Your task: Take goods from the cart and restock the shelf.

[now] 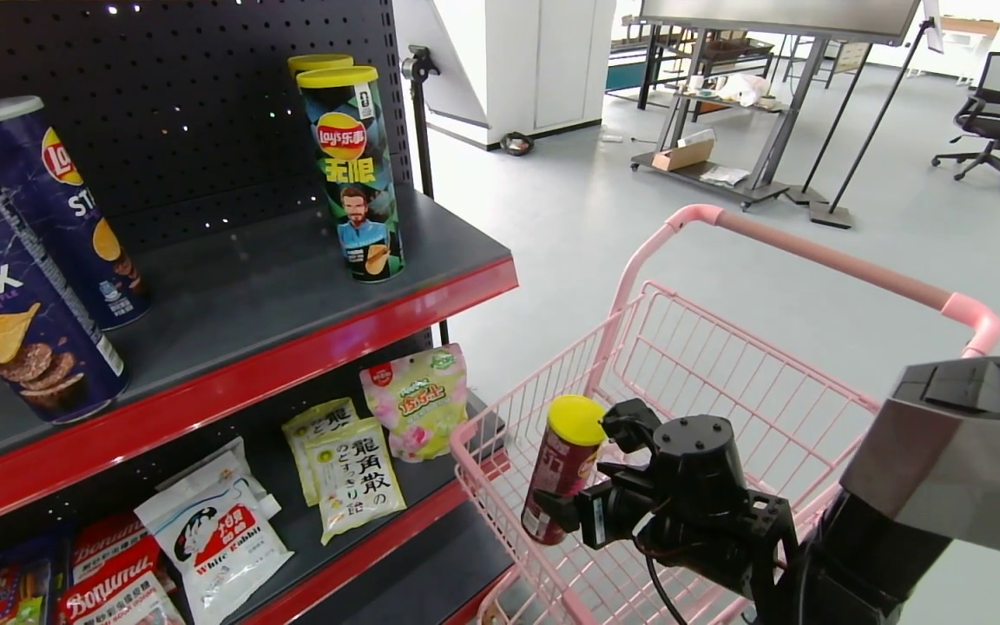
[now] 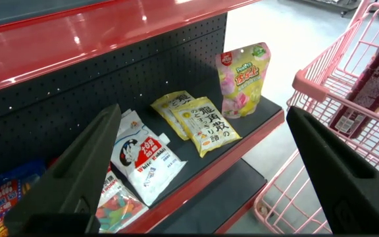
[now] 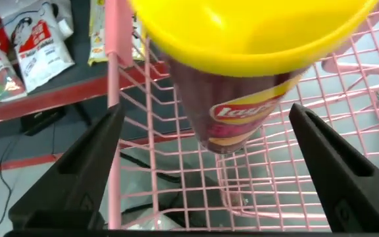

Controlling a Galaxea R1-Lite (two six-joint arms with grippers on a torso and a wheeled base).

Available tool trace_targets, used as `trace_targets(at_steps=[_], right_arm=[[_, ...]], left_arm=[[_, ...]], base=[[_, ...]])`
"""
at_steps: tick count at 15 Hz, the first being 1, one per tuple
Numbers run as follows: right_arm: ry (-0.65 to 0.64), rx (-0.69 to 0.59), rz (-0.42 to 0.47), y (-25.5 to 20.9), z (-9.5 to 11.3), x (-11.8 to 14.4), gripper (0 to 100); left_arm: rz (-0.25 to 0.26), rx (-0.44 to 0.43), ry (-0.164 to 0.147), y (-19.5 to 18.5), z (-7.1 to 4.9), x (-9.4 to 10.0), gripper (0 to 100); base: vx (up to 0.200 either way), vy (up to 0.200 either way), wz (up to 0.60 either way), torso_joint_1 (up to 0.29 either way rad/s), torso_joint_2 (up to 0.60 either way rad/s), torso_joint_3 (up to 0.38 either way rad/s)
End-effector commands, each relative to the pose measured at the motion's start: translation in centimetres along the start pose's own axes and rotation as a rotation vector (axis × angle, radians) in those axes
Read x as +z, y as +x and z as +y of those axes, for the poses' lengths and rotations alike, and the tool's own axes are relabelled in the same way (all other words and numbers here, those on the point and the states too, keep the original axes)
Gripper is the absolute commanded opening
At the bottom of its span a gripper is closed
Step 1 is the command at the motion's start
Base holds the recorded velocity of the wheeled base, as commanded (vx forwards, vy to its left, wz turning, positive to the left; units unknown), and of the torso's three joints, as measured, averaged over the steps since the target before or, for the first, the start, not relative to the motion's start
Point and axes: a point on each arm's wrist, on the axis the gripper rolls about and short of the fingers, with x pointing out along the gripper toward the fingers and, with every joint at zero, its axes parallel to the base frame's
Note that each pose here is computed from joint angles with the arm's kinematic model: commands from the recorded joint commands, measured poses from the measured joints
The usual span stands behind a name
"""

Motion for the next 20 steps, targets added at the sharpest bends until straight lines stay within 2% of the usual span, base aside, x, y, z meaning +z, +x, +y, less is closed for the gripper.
trace_targets(at_steps=[1, 3, 10, 18, 19, 20], right_arm=[[0.006, -0.020, -0.009, 0.4, -0.6, 0.2, 100], [0.018, -0.032, -0.026, 0.9, -1.2, 0.7, 100], [0.016, -0.016, -0.055, 2.4, -0.9, 1.3, 100], [0.017, -0.016, -0.054, 3.9, -1.0, 1.0, 100], [0.018, -0.016, -0.055, 4.0, -1.0, 1.0, 0], [0.023, -0.013, -0.062, 4.3, -1.0, 1.2, 0]], left_arm=[[0.001, 0.001, 0.000, 0.0, 0.0, 0.0, 100], [0.001, 0.002, 0.000, 0.0, 0.0, 0.0, 100], [0.001, 0.001, 0.000, 0.0, 0.0, 0.0, 100], [0.001, -0.001, 0.000, 0.0, 0.0, 0.0, 100], [0.001, -0.001, 0.000, 0.0, 0.0, 0.0, 100], [0.001, 0.001, 0.000, 0.0, 0.0, 0.0, 100]], base=[[0.000, 0.000, 0.00, 0.000, 0.00, 0.000], [0.000, 0.000, 0.00, 0.000, 0.00, 0.000], [0.000, 0.000, 0.00, 0.000, 0.00, 0.000], [0.000, 0.000, 0.00, 0.000, 0.00, 0.000], [0.000, 0.000, 0.00, 0.000, 0.00, 0.000], [0.000, 0.000, 0.00, 0.000, 0.00, 0.000]])
